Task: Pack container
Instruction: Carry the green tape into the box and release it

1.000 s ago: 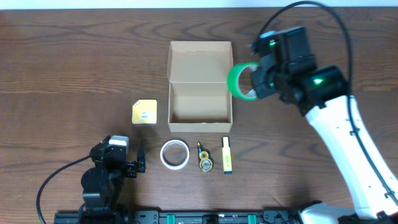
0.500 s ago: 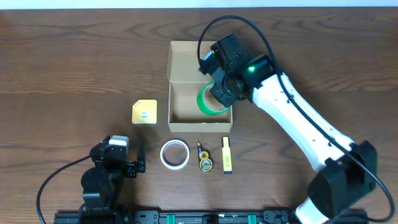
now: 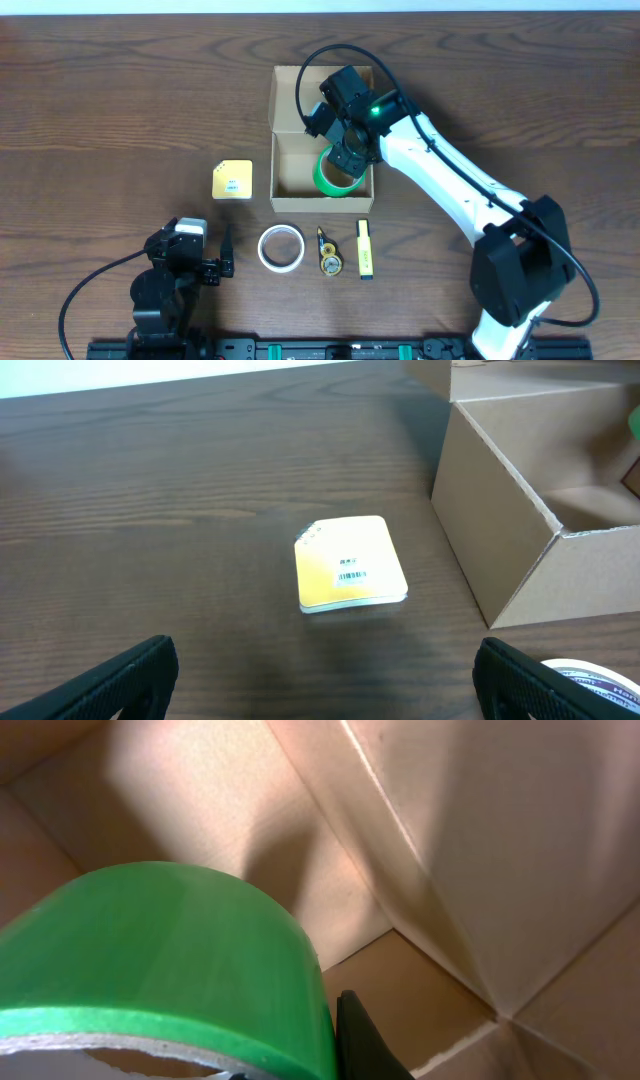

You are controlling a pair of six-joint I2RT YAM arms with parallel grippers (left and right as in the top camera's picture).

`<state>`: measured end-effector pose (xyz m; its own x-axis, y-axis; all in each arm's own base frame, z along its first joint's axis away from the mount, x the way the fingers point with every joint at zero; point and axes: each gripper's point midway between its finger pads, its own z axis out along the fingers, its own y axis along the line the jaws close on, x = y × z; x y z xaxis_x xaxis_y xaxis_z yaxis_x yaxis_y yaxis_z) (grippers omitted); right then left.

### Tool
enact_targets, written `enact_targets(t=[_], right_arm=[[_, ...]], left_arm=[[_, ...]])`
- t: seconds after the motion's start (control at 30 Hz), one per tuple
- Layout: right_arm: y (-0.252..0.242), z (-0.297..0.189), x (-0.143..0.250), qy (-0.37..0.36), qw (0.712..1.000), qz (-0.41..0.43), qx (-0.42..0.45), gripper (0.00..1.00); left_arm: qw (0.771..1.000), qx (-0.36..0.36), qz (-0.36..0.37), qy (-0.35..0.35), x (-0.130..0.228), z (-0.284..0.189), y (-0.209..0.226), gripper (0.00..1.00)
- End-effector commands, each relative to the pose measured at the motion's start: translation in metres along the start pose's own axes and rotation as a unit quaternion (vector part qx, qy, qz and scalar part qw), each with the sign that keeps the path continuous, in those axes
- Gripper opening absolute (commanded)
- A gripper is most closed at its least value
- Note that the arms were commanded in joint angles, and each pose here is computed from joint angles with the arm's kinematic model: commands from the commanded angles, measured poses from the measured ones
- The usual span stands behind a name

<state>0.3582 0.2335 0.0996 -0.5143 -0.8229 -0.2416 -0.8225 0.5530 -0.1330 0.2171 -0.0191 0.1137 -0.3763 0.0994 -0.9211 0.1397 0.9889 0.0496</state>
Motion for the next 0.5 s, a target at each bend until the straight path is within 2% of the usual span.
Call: enact_targets(t=[0.0,0.47], right_arm=[[0.000,0.008,-0.005,0.002,1.000,-0.028,-0.002,0.01],[0.004,0.048,0.001,0.031,0.999,-0.035,-0.015,0.01]], left_arm=[[1.000,0.005,0.005,0.009,0.008,0.003,-0.002,0.95],[1.000,0.005,0.005,0.009,0.008,0.003,-0.002,0.95]])
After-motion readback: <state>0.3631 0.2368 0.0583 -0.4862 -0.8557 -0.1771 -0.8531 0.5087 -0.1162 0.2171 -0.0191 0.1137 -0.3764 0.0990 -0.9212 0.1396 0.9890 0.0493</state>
